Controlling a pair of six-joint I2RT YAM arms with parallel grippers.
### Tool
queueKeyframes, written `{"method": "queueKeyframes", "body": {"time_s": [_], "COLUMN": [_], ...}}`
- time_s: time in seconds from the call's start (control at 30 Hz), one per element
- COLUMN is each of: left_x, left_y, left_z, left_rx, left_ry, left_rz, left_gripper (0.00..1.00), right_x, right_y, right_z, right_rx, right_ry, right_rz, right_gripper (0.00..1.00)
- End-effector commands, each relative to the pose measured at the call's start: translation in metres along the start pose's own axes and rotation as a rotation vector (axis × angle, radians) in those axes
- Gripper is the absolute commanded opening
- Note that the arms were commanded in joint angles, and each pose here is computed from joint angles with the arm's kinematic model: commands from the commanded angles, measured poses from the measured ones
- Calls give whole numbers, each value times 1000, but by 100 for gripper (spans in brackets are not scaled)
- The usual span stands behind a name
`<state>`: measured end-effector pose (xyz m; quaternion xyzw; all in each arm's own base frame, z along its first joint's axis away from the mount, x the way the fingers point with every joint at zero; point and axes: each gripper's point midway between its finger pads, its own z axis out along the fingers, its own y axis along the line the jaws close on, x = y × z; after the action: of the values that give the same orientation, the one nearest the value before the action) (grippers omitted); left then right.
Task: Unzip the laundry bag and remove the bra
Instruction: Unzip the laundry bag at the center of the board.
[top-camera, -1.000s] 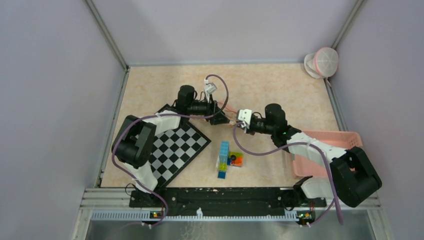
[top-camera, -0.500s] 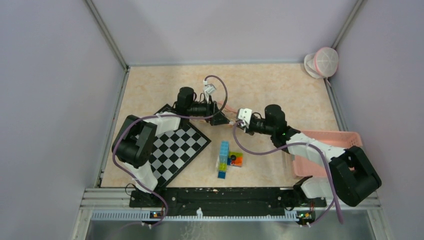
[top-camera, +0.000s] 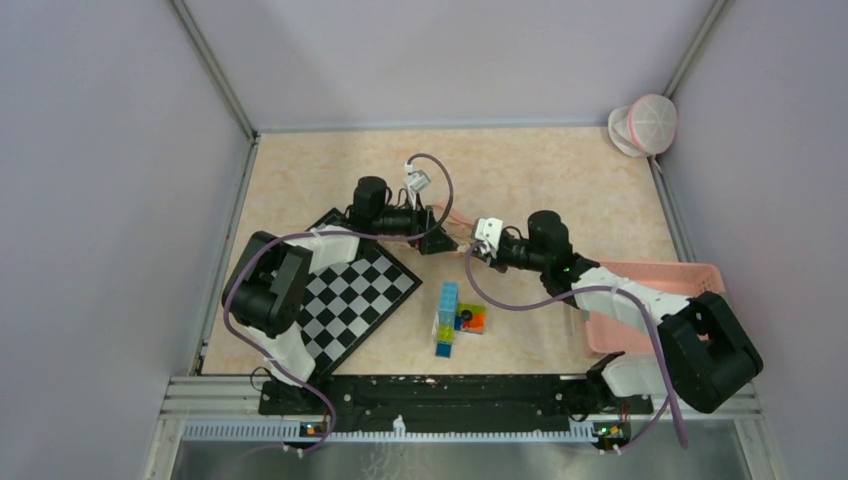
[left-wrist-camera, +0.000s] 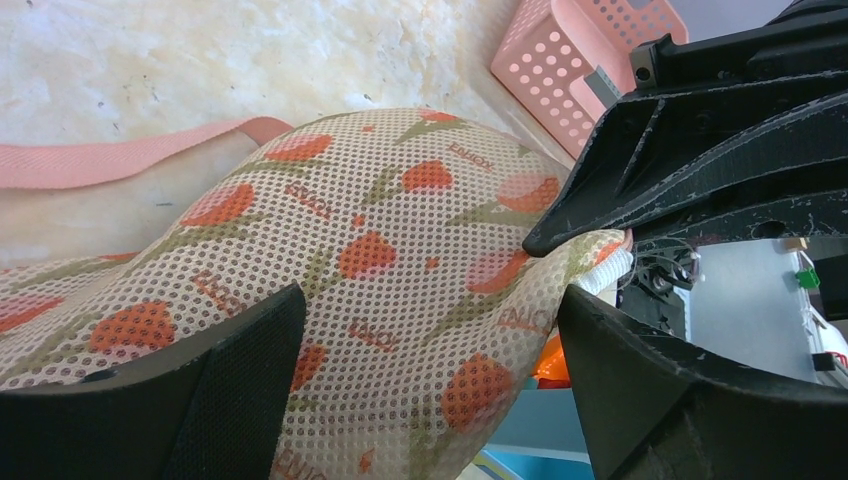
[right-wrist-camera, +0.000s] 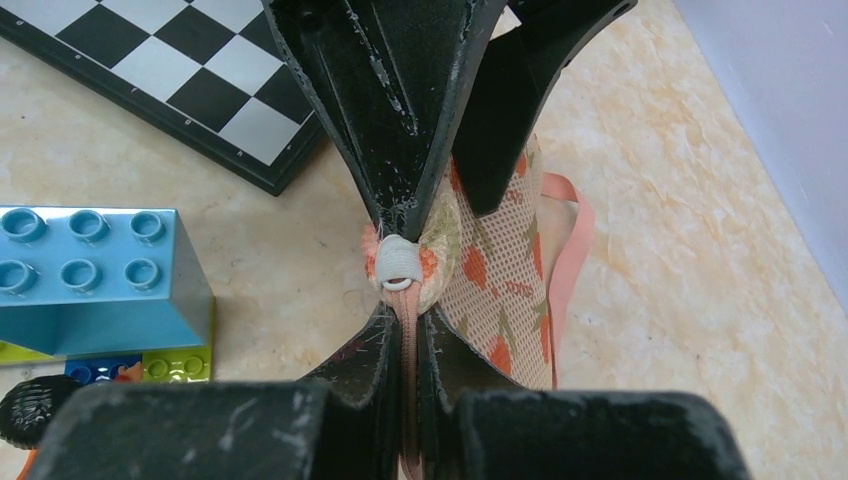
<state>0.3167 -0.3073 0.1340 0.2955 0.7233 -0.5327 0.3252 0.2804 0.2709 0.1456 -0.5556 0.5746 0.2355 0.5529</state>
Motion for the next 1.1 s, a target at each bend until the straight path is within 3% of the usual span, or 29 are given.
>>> {"method": "queueKeyframes", "body": {"time_s": [0.0, 0.7, 1.07], "left_x": [7, 2, 1], "left_y": [-10, -7, -28], "left_z": [-5, -1, 8], "left_rx": [19, -20, 96], "left_ry": [12, -12, -6], "left_rz": [30, -3, -12], "left_gripper": [99, 99, 98], "right_x": [-35, -40, -44], "right_y": [-14, -1, 8], "right_z": [0, -4, 3], "right_rx": [49, 6, -31], "right_ry": [-110, -130, -141], "right_rz": [-73, -85, -82], "right_gripper": [0, 0, 0]}}
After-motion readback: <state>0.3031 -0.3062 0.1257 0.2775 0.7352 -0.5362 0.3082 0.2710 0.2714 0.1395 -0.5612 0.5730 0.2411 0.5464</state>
